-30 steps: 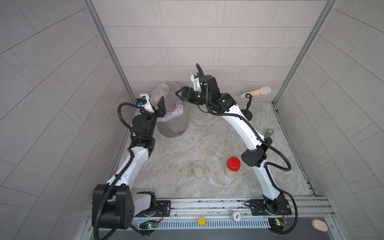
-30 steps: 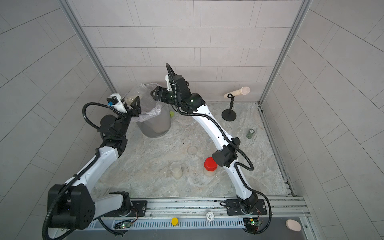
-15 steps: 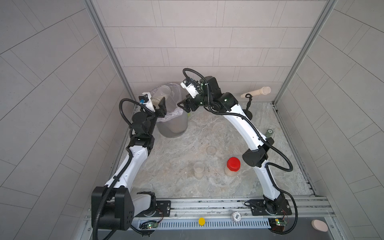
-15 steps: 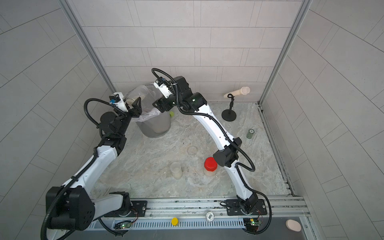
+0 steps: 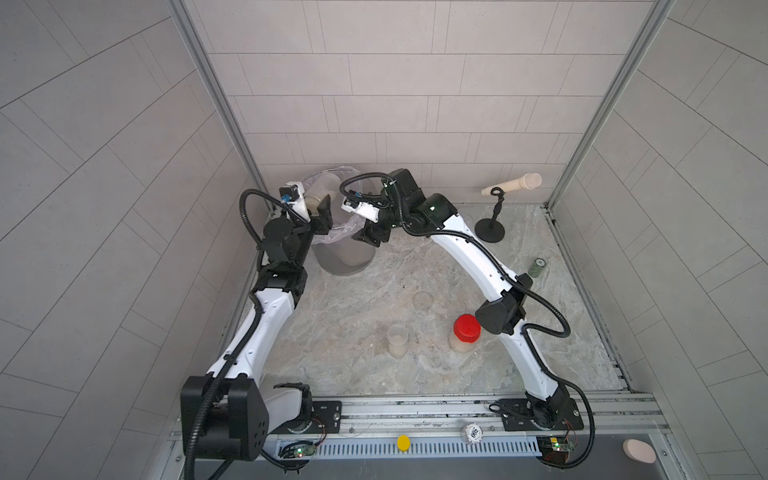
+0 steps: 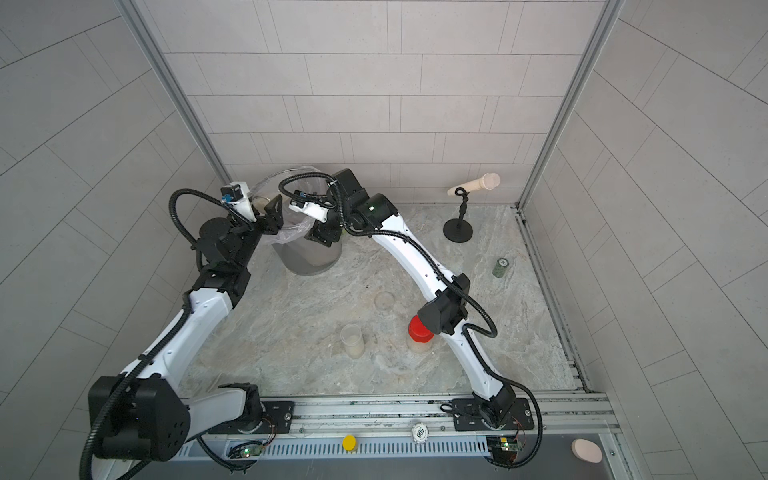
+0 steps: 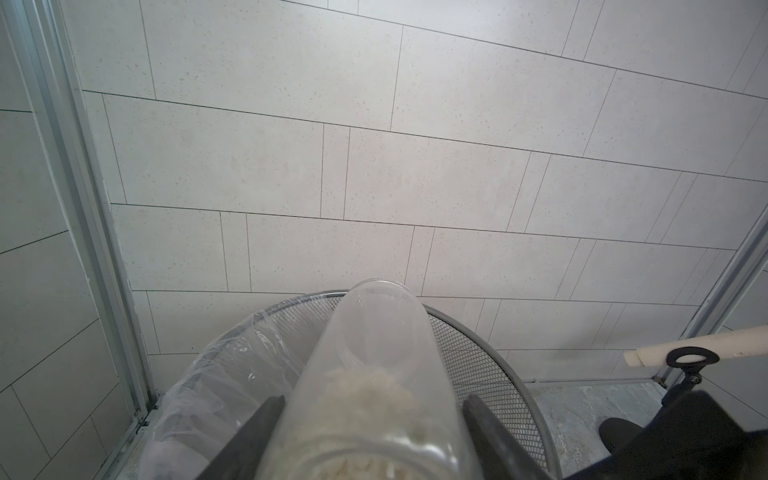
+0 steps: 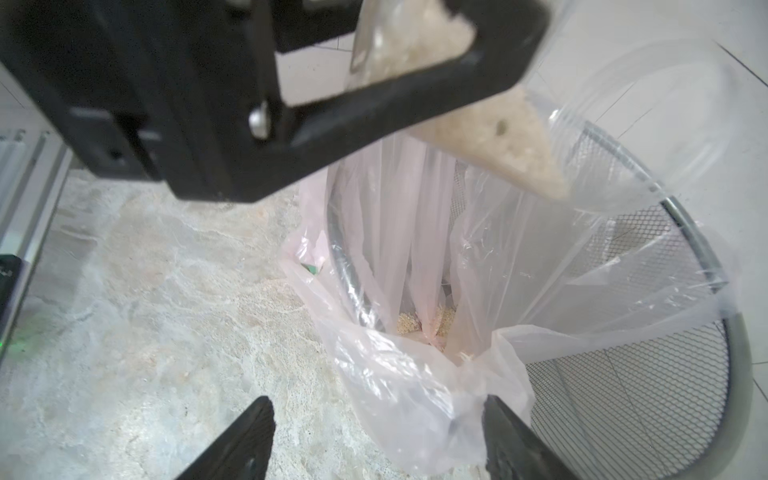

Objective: Empty moldy rice from jars
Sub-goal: Move the trash bin to the center of the board.

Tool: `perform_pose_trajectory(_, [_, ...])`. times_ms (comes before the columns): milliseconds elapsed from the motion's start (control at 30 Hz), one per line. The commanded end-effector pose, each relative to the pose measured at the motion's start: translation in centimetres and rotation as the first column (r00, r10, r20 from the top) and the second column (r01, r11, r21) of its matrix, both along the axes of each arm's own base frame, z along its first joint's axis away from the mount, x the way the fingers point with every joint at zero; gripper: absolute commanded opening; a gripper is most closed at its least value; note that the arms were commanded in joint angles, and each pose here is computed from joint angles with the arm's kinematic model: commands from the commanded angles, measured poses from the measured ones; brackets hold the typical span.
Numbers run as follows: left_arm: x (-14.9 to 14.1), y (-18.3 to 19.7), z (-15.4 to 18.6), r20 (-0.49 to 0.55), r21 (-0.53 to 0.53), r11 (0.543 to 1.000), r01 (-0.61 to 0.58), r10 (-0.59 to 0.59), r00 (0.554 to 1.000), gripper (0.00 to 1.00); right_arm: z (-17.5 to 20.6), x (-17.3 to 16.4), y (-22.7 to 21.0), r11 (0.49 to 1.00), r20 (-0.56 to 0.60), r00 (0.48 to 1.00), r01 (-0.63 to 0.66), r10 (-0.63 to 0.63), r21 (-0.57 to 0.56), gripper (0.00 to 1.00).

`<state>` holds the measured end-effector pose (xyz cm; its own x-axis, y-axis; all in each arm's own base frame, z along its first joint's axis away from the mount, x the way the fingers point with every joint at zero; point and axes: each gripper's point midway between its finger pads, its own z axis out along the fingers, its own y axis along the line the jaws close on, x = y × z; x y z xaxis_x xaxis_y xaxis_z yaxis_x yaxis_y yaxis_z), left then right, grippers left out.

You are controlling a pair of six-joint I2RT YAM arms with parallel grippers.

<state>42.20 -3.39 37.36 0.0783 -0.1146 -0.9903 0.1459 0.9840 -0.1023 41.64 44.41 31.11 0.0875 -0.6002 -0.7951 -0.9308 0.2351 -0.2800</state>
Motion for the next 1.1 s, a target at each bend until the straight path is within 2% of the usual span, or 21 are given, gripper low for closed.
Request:
perform_pose_trajectory(0, [-0.5,0.0,3.1,0.075,0.016,1.0,0.008,-0.009,0.997,0.27,-1.4,0.2,0.4,0.992,0.132,0.989,-0.045,0.061,-0.117,0.81])
perform_pose_trajectory(233, [-0.2,-0.3,3.2,0.058,0.019,1.0,0.022,-0.024,0.998,0.26,-5.1,1.5,0.3,0.948,0.259,0.961,-0.008,0.095,-0.319,0.81])
perform_pose_trajectory(400, [-0.3,-0.2,3.3,0.046,0.033,0.999,0.018,-0.019,0.999,0.27,-6.7,2.8,0.7,0.914,0.34,0.935,0.045,0.104,-0.403,0.77])
perform_pose_trajectory(500, [-0.3,0.2,2.9,0.032,0.041,0.999,0.003,-0.004,0.999,0.27,-7.5,3.5,1.1,0.899,0.378,0.92,0.074,0.105,-0.431,0.67])
perform_pose_trajectory(633, [-0.4,0.5,2.4,0.023,0.043,0.999,-0.007,0.006,1.0,0.27,-8.3,3.8,1.5,0.883,0.402,0.908,0.088,0.12,-0.461,0.44])
perform_pose_trajectory(733, [-0.3,0.6,2.2,0.017,0.046,0.999,-0.008,0.007,1.0,0.27,-8.1,3.6,1.5,0.882,0.407,0.905,0.086,0.125,-0.463,0.35])
perform_pose_trajectory(1067, [-0.1,0.8,2.7,0.023,0.044,0.999,-0.009,0.008,1.0,0.27,-7.4,1.8,1.1,0.858,0.392,0.891,0.005,0.229,-0.513,0.19])
